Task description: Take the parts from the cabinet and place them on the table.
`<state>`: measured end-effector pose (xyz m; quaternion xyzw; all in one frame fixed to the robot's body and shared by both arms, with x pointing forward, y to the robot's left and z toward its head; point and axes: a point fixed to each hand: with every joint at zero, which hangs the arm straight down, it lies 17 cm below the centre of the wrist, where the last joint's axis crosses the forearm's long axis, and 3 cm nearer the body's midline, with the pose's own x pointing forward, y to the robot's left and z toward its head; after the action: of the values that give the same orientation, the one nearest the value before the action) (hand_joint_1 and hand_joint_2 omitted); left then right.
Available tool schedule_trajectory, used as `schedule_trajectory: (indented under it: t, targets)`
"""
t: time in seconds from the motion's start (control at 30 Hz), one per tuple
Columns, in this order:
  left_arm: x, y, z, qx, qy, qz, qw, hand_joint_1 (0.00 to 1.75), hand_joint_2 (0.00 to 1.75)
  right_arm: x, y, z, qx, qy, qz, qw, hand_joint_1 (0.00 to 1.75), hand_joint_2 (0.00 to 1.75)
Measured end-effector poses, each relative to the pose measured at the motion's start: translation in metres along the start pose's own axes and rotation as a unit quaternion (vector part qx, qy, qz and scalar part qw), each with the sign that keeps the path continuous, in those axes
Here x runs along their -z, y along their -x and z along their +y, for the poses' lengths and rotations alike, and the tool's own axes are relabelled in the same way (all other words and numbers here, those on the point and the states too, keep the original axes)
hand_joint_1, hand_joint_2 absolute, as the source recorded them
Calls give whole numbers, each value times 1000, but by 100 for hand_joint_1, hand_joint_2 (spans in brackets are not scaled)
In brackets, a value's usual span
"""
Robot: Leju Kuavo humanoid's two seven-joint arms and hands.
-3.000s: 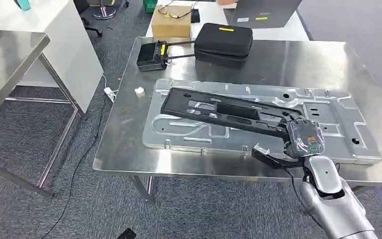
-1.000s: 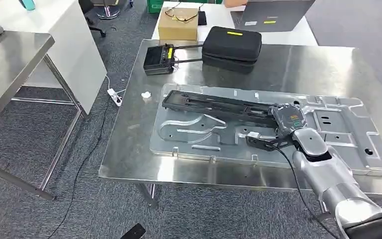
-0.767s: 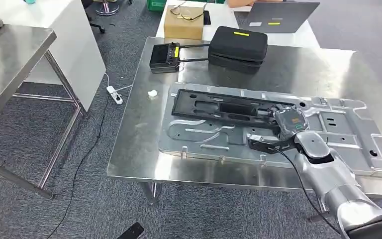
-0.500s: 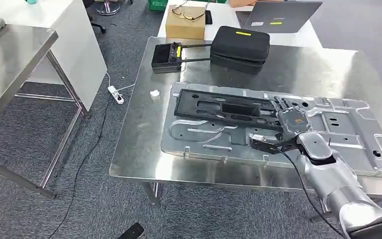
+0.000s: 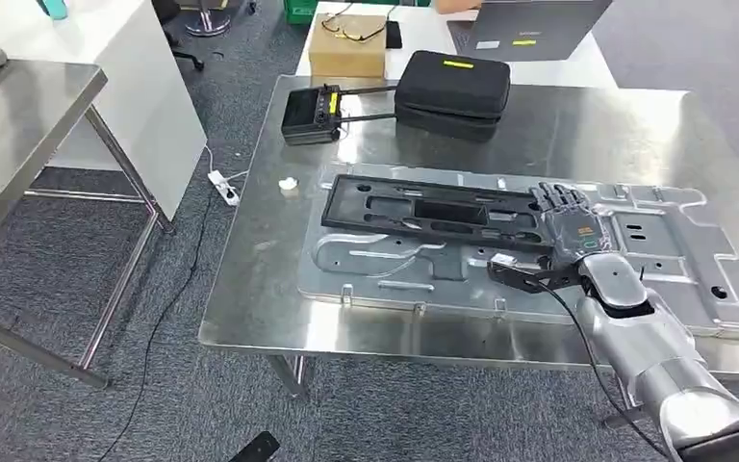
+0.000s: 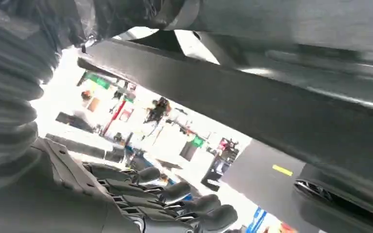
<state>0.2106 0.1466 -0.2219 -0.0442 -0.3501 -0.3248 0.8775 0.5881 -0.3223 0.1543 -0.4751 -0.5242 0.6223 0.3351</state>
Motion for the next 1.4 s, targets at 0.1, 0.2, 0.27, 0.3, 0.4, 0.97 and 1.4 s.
schedule_trajectory:
  t: [0.1,0.2,0.27,0.3,0.4,0.97,1.4]
  targets:
    - [0,0,0,-1,-1,1,1000,0,0,0,3,-7,2,9,1,1000,0,175]
    - [0,1,1,-2,-3,1,1000,0,0,-2,11,-19,5,22,7,1000,0,175]
    - [0,0,1,-2,-4,0,1000,0,0,-3,20,-32,9,38,14,999,0,175]
    - [0,1,1,-2,-4,0,1000,0,0,-4,24,-38,10,44,18,999,0,175]
    - [-1,3,-1,-3,-3,2,1000,0,0,-6,30,-50,13,59,22,998,0,175]
    - [-2,10,3,-3,-17,14,1000,0,0,-15,47,-87,7,93,25,995,0,175]
    - [-2,10,4,2,-17,14,1000,0,0,-20,49,-79,4,88,26,996,0,175]
